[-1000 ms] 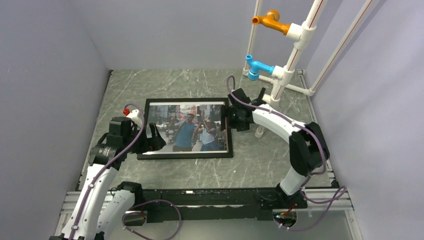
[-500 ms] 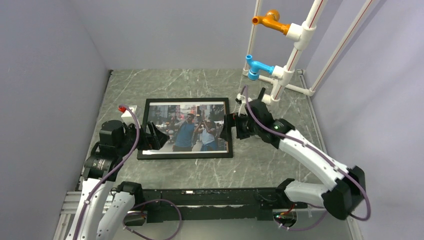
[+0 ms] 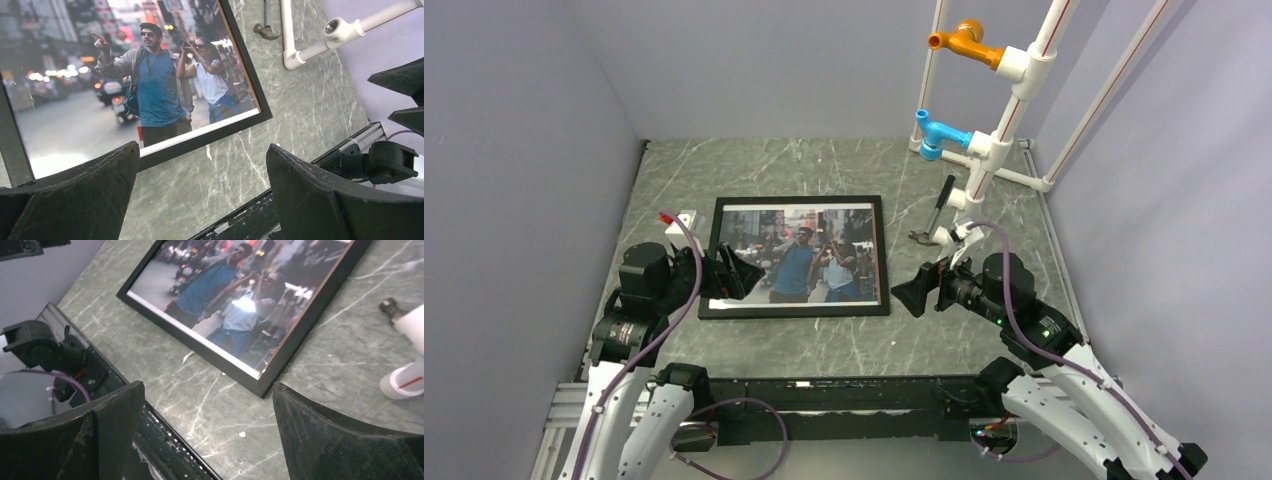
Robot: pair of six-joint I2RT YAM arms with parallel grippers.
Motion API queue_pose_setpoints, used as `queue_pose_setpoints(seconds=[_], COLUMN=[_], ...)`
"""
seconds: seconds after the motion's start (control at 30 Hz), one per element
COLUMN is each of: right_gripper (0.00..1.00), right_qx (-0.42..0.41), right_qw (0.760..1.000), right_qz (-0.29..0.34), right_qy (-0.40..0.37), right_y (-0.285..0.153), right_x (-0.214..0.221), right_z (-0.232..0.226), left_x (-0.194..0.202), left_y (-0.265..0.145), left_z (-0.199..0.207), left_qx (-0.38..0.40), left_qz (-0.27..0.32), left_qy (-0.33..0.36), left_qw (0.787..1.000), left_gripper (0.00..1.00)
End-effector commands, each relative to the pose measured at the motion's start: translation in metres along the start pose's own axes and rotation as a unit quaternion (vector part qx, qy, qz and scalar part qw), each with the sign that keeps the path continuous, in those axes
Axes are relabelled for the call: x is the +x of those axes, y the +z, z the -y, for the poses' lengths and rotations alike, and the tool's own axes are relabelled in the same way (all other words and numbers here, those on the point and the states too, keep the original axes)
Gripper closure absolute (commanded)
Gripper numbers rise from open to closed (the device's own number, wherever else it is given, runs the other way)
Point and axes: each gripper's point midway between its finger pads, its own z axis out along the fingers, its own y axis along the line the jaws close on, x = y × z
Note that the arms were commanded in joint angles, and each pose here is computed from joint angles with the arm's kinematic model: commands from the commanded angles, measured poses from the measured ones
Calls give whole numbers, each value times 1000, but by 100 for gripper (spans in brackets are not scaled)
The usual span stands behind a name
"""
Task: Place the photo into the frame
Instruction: Reset both arms
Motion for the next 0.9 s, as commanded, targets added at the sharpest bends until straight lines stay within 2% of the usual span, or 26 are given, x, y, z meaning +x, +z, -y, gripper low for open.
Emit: queue_pose_setpoints(seconds=[0.0, 0.3, 0.5, 0.67, 0.87], right_gripper=[1, 1, 1, 1, 1], right_qx=[50, 126, 200, 252, 245], right_qw=[998, 989, 973, 961, 965], right_qz=[33, 81, 103, 88, 51], right_qy=[-7, 21, 54, 68, 76], right_y=[-11, -36, -53, -57, -44], right_x=[-11, -33, -41, -35, -32], right_z=[16, 36, 57, 73, 74], left_x=[-15, -18, -17, -16, -14], left_y=[-1, -2, 0, 1, 1], left_z=[3, -1, -5, -7, -12], left_qx=[5, -8, -15, -17, -29], left_qz=[32, 35, 33, 32, 28], left_qy=[22, 35, 35, 35, 40], left_qw=[999, 999, 999, 999, 998], left_gripper=[1, 1, 1, 1, 1])
